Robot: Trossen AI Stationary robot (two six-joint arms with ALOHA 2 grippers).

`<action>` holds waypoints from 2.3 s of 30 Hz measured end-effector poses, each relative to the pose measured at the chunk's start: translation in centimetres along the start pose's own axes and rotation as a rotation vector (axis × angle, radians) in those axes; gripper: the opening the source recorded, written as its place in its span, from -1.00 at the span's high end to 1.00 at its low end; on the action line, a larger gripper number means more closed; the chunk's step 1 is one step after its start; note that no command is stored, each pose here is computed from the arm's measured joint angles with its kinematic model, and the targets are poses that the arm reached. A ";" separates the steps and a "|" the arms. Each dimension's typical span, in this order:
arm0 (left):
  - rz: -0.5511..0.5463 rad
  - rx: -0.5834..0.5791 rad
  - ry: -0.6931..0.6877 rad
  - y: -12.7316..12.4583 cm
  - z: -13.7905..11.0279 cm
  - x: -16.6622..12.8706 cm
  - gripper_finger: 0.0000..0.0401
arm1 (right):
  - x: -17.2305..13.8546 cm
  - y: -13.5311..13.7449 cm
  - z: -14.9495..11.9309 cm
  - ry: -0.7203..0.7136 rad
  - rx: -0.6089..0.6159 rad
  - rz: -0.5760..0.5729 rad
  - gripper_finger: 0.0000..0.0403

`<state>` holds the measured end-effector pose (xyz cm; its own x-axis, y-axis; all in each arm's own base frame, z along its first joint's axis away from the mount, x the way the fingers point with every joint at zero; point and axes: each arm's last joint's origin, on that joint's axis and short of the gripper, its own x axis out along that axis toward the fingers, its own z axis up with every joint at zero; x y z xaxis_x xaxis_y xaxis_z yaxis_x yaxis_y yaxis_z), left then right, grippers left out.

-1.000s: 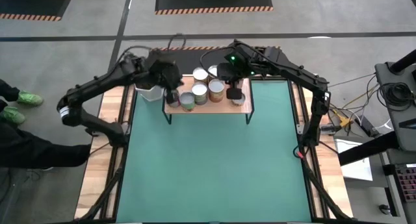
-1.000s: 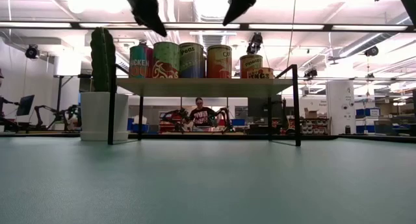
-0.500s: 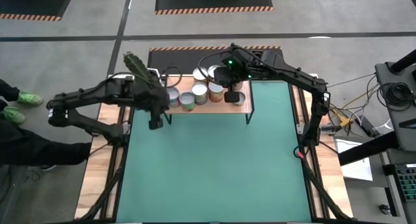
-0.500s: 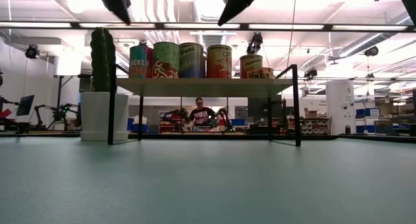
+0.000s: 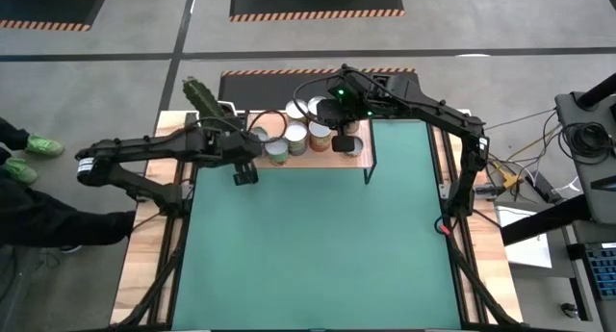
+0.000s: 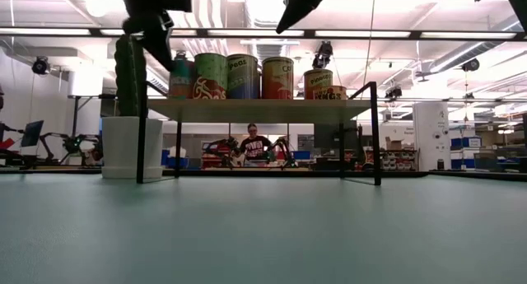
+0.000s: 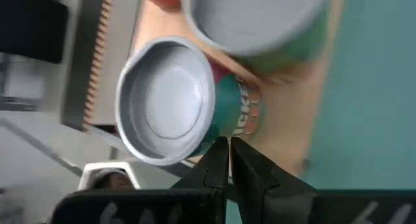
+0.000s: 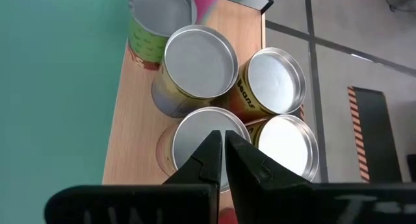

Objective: Pick and place cans onto a shelf
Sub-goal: Adjust the canned goods on the shelf

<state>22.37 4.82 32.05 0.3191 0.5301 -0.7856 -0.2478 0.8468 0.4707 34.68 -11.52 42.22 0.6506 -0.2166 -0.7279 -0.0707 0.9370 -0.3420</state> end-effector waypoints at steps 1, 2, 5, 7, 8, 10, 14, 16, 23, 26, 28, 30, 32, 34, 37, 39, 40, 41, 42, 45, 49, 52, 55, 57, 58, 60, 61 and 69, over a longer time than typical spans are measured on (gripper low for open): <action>0.023 0.002 -0.004 0.1 0.3 0.2 1.00 | 0.0 0.0 0.0 0.000 0.001 0.000 0.96; 0.054 0.003 -0.003 0.2 0.5 0.3 1.00 | 0.0 0.0 0.0 0.000 0.002 0.000 0.96; 0.170 -0.004 0.014 0.7 1.1 0.6 1.00 | 0.0 0.0 0.0 0.000 0.009 0.000 0.96; 0.217 -0.006 0.020 0.8 1.4 0.7 1.00 | 0.0 0.0 0.0 0.001 0.015 0.001 0.96; 0.220 -0.008 0.017 0.9 1.5 0.6 1.00 | 0.0 0.0 0.0 0.004 0.020 0.002 0.96; 0.210 -0.010 0.008 1.0 1.7 0.4 1.00 | 0.0 0.1 -0.2 0.016 0.026 0.009 0.96; 0.183 -0.033 -0.035 1.3 1.9 -0.5 1.00 | 0.1 0.2 -0.3 0.027 0.027 0.015 0.96; 0.115 -0.045 -0.099 1.5 2.1 -1.0 1.00 | 0.2 0.2 -0.3 0.032 0.025 0.018 0.96; -0.151 0.010 -0.383 1.5 3.6 -2.5 1.00 | 0.2 0.2 -0.3 0.035 0.023 0.020 0.96; -0.152 0.022 -0.442 1.5 4.2 -2.6 1.00 | 0.2 0.2 -0.4 0.037 0.023 0.021 0.96; -0.149 0.023 -0.451 1.4 4.5 -2.3 1.00 | 0.2 0.2 -0.4 0.039 0.023 0.022 0.96; -0.154 0.030 -0.434 1.1 4.9 -1.7 1.00 | 0.3 0.3 -0.4 0.043 0.023 0.024 0.96; -0.162 0.044 -0.401 0.7 5.1 -1.0 1.00 | 0.3 0.3 -0.4 0.043 0.027 0.024 0.96; -0.166 0.056 -0.370 0.4 5.2 -0.3 1.00 | 0.3 0.3 -0.4 0.043 0.030 0.024 0.96; -0.135 0.065 -0.320 0.2 5.2 0.4 1.00 | 0.3 0.3 -0.4 0.043 0.031 0.024 0.96; -0.110 0.072 -0.285 0.1 5.1 0.7 1.00 | 0.3 0.3 -0.4 0.043 0.031 0.024 0.96; -0.102 0.077 -0.266 0.1 5.0 0.8 1.00 | 0.3 0.3 -0.4 0.043 0.031 0.024 0.96; -0.097 0.078 -0.257 0.1 4.9 0.9 1.00 | 0.3 0.3 -0.4 0.043 0.031 0.024 0.96; -0.095 0.080 -0.247 0.1 4.9 1.0 1.00 | 0.3 0.3 -0.4 0.043 0.031 0.024 0.96; -0.100 0.086 -0.225 0.0 4.7 1.1 1.00 | 0.3 0.3 -0.4 0.044 0.031 0.025 0.96; -0.088 0.062 -0.199 0.0 4.5 1.1 1.00 | 0.3 0.3 -0.4 0.044 0.031 0.025 0.96; -0.058 0.052 -0.166 0.2 4.2 1.1 1.00 | 0.3 0.3 -0.4 0.044 0.031 0.025 0.96; -0.052 0.044 -0.137 0.2 3.9 1.1 1.00 | 0.3 0.3 -0.4 0.044 0.032 0.025 0.96; -0.053 0.040 -0.119 0.2 3.7 1.0 1.00 | 0.3 0.3 -0.4 0.044 0.031 0.025 0.96; -0.054 0.038 -0.113 0.2 3.6 1.0 1.00 | 0.3 0.3 -0.4 0.044 0.032 0.025 0.96; -0.055 0.033 -0.102 0.2 3.4 1.0 1.00 | 0.3 0.3 -0.4 0.044 0.031 0.025 0.96; -0.054 0.030 -0.096 0.3 3.3 0.9 1.00 | 0.3 0.3 -0.4 0.044 0.032 0.025 0.96; -0.053 0.000 -0.040 0.9 2.7 -0.4 1.00 | 0.3 0.3 -0.4 0.044 0.031 0.024 0.96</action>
<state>24.52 5.49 33.90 0.3680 0.4855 -0.7930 -0.2295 0.8739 0.4285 34.52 -11.45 41.65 0.6151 -0.2048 -0.7614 -0.0620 0.9501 -0.3056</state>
